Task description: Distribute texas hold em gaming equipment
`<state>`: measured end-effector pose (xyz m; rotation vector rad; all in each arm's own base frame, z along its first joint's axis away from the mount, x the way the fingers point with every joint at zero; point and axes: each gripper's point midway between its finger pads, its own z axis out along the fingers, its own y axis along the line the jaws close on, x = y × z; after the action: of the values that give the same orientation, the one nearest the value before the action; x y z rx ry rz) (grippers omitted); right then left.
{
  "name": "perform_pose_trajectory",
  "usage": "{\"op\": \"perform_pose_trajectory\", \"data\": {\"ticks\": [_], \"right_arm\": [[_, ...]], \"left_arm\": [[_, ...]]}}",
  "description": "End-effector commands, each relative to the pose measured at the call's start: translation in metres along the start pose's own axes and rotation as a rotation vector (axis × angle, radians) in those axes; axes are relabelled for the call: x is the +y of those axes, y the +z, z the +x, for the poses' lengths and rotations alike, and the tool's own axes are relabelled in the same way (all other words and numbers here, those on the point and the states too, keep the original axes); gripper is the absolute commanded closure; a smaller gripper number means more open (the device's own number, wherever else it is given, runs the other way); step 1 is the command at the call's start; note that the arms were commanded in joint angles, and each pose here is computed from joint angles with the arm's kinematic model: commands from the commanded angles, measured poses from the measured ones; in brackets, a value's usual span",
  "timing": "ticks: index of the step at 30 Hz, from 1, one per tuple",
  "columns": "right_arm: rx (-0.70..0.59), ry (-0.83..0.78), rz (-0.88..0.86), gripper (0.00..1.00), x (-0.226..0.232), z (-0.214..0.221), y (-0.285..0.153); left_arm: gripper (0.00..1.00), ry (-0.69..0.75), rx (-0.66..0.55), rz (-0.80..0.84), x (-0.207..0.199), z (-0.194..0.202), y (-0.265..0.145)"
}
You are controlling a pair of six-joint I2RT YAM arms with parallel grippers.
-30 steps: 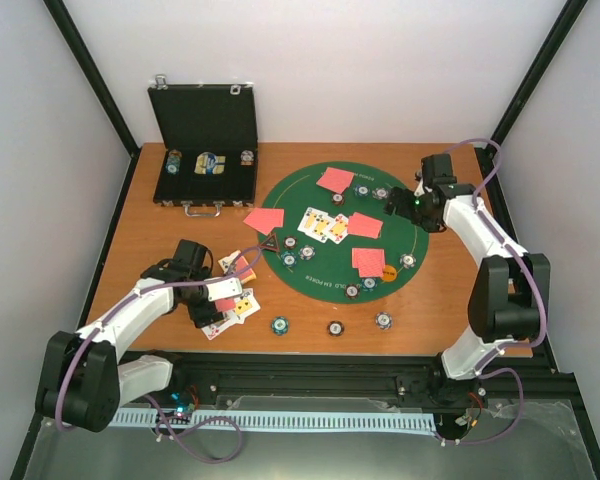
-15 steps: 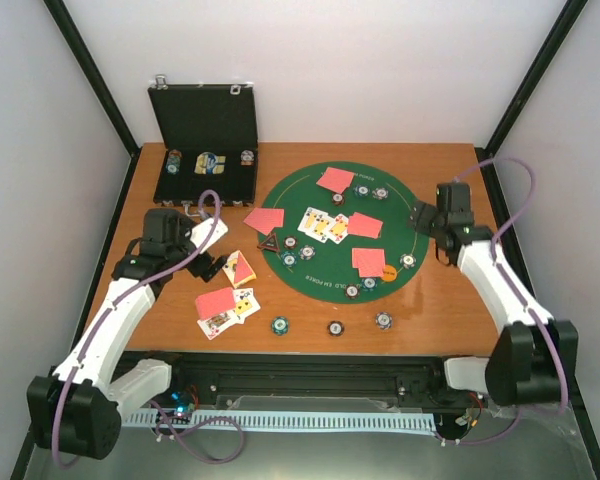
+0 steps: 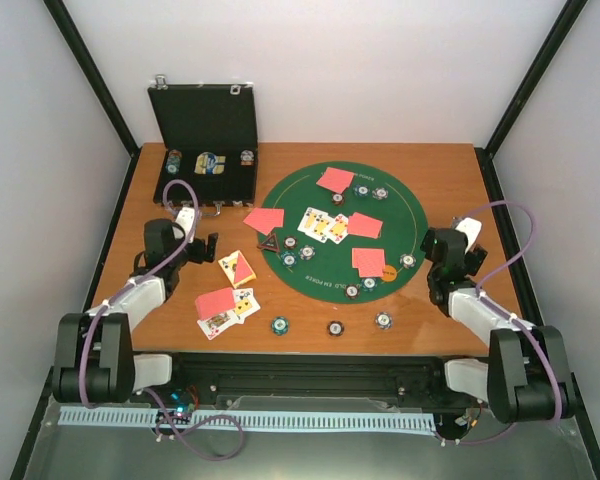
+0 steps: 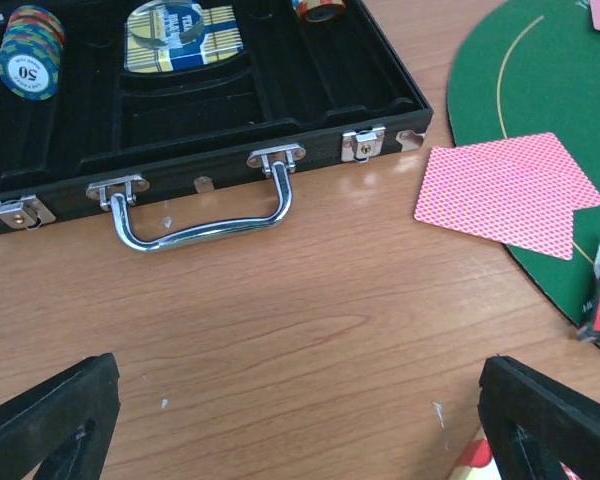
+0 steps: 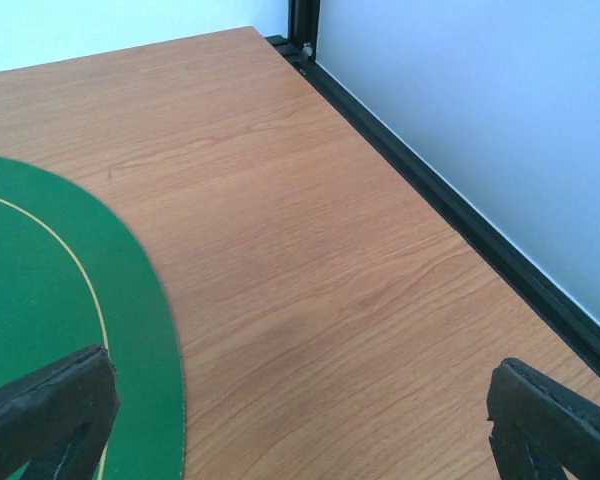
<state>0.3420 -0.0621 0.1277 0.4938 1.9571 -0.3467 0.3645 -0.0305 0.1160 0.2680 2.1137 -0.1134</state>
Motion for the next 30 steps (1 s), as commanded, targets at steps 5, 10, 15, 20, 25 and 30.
{"op": "perform_pose_trajectory", "data": {"ticks": [5, 10, 15, 20, 25, 30], "right_arm": [[-0.237, 0.028, -0.054, 0.0, 0.009, -0.03, 0.003], [-0.249, -0.002, -0.107, 0.0, 0.019, -0.023, 0.008], [-0.28, -0.026, -0.128, 0.0, 0.022, -0.021, 0.01], [-0.275, -0.11, -0.248, 0.0, 0.048, -0.014, 0.015], [-0.28, -0.175, -0.345, 0.0, 0.065, -0.003, 0.014], [-0.25, -0.152, -0.366, 0.0, 0.063, -0.004, 0.02]], "left_arm": [[0.0, -0.048, -0.293, -0.078, 0.017, -0.035, 0.005], [0.0, -0.08, -0.326, -0.129, 0.028, -0.037, 0.011], [0.0, -0.084, -0.375, -0.159, 0.03, -0.028, 0.003], [0.0, -0.134, -0.424, -0.243, 0.042, -0.016, -0.005], [0.0, -0.178, -0.316, -0.286, 0.058, -0.017, 0.019], [0.0, -0.176, -0.32, -0.284, 0.057, -0.019, 0.019]]}}
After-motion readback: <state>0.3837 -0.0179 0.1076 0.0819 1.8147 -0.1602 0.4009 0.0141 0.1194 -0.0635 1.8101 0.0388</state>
